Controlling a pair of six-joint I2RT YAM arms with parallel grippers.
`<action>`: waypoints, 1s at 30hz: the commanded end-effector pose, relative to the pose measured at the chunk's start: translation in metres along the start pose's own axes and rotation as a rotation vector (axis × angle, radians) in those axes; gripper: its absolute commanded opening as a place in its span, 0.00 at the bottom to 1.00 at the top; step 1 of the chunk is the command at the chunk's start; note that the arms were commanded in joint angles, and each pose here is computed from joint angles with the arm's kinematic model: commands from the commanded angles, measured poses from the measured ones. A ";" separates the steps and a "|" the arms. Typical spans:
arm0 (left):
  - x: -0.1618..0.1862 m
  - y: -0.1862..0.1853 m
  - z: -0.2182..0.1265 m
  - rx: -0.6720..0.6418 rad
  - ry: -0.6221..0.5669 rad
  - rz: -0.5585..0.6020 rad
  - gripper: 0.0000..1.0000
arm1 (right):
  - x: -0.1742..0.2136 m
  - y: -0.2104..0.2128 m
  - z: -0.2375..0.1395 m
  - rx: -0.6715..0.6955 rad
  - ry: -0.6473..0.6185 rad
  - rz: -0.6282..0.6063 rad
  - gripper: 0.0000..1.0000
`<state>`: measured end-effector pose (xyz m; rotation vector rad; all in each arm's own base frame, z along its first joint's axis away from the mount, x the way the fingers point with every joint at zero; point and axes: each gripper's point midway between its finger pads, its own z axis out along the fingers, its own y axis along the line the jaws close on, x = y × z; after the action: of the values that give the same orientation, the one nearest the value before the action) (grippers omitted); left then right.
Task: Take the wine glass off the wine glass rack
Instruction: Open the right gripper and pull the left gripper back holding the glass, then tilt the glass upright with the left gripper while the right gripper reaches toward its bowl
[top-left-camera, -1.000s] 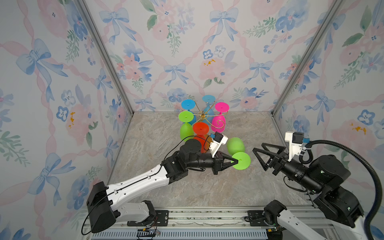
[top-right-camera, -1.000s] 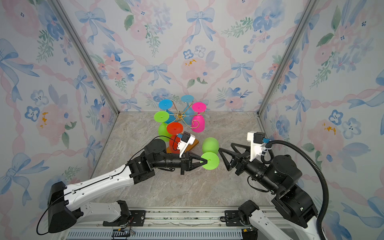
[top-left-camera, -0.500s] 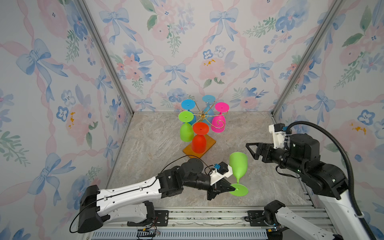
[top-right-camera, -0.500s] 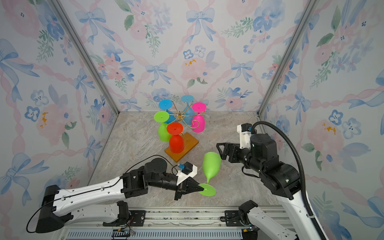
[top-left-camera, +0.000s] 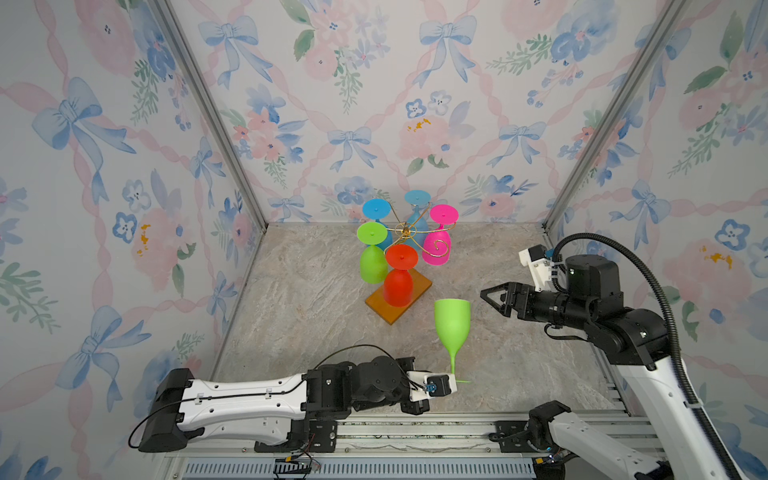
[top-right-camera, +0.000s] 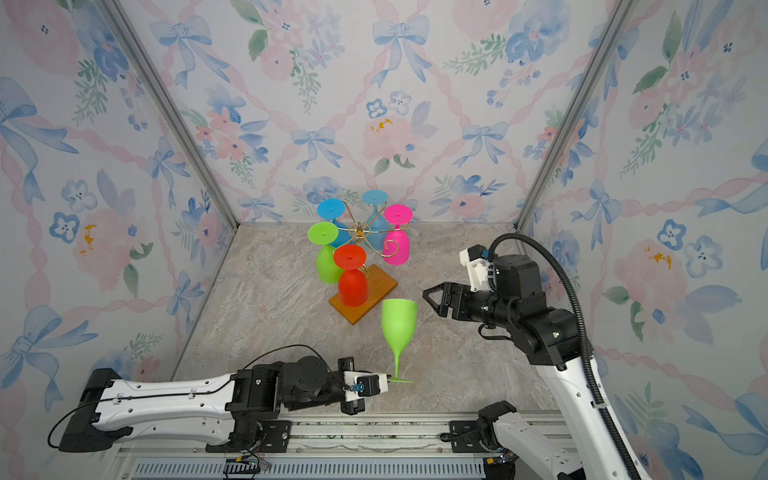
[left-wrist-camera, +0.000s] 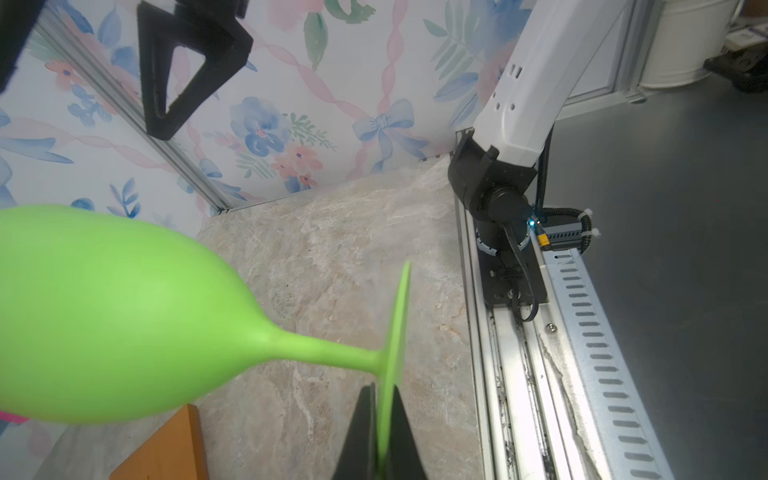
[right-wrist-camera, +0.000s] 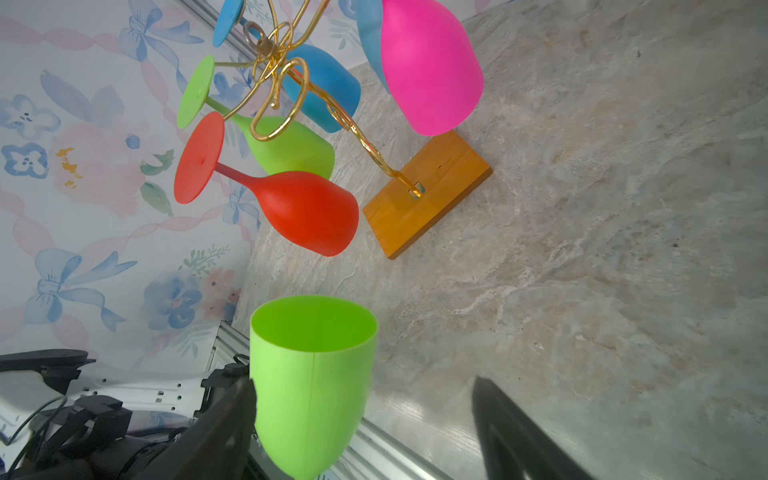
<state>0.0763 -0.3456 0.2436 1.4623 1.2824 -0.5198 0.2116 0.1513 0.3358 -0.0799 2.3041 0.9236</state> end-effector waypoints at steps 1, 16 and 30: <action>0.016 0.017 0.002 -0.140 0.095 0.180 0.00 | 0.012 0.001 -0.001 -0.021 0.052 0.009 0.83; 0.068 0.022 0.016 -0.212 0.351 0.571 0.00 | 0.014 0.003 0.003 -0.037 0.086 -0.002 0.85; 0.091 0.038 0.006 -0.270 0.512 0.842 0.00 | 0.010 0.005 0.028 -0.045 0.159 0.000 0.72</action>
<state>0.1391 -0.3109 0.1726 1.7934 0.9650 0.5325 0.2186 0.1681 0.3084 -0.1269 2.4453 0.9787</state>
